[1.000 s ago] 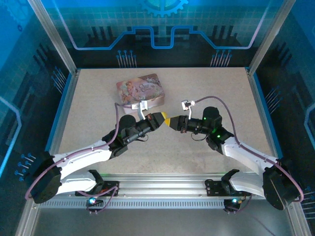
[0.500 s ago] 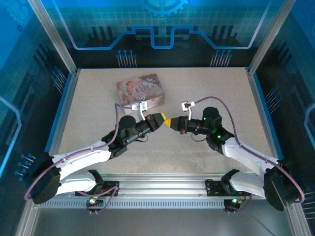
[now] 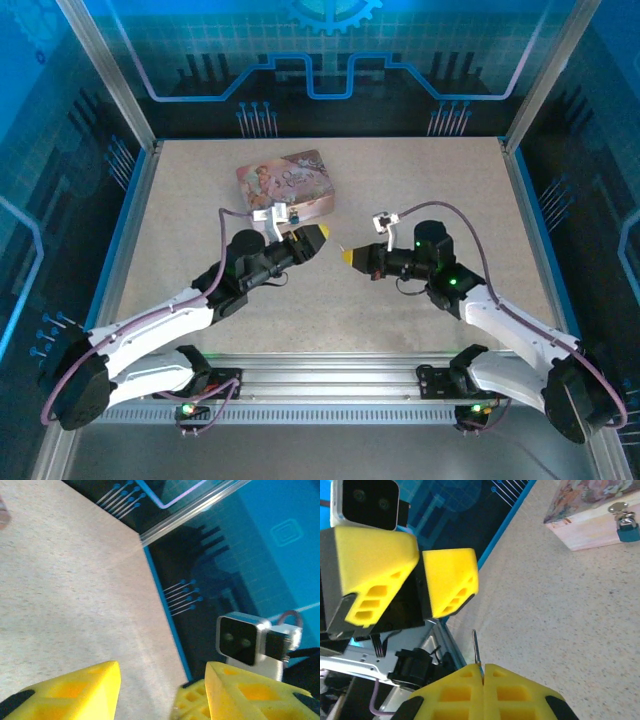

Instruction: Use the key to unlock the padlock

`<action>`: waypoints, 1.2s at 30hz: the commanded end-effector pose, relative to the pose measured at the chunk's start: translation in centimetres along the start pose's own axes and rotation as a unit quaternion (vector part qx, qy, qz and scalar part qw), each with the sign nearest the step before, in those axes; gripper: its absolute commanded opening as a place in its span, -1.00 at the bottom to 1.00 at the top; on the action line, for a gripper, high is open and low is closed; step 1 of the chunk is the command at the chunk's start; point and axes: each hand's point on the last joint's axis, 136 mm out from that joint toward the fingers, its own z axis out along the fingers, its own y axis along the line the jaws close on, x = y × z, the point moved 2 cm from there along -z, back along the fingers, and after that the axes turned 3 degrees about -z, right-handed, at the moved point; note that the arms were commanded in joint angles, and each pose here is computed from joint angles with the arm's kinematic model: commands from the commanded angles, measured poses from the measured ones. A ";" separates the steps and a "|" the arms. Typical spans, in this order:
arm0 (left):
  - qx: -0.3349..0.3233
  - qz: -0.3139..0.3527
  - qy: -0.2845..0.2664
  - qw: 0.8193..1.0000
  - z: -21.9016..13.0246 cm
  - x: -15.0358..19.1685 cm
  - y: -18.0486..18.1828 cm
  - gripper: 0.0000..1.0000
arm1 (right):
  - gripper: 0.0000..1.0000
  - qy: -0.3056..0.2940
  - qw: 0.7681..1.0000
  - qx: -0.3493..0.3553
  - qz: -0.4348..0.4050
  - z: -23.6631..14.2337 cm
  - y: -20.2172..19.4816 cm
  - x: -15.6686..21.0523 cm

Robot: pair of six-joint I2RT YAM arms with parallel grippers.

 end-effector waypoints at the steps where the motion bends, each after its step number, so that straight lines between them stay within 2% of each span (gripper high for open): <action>1: -0.061 0.055 0.024 0.996 -0.5 -1.0 0.7 0.11 | -0.99 0.016 0.999 0.037 -0.015 -0.8 -1.1 0.8; 8: -0.155 0.130 0.069 0.977 0.7 -3.2 3.0 0.64 | -0.99 0.036 0.996 0.078 -0.021 -1.4 -2.5 2.3; 10: -0.191 0.167 0.078 0.964 1.5 -4.1 3.8 0.81 | -0.99 0.038 0.995 0.085 -0.017 -1.5 -3.0 2.5; 12: -0.222 0.196 0.085 0.951 2.3 -5.0 4.6 0.89 | -0.99 0.038 0.995 0.089 -0.014 -1.6 -3.2 2.6; 21: -0.281 0.262 0.118 0.916 7.2 -7.4 7.6 0.98 | -0.98 0.043 0.994 0.101 -0.015 -1.9 -3.7 2.9; 30: -0.303 0.280 0.148 0.899 12.1 -8.5 10.6 0.98 | -0.98 0.047 0.993 0.108 -0.013 -2.0 -4.1 3.3; 36: -0.306 0.278 0.164 0.896 14.9 -8.7 12.3 0.98 | -0.98 0.047 0.993 0.112 -0.010 -2.1 -4.4 3.5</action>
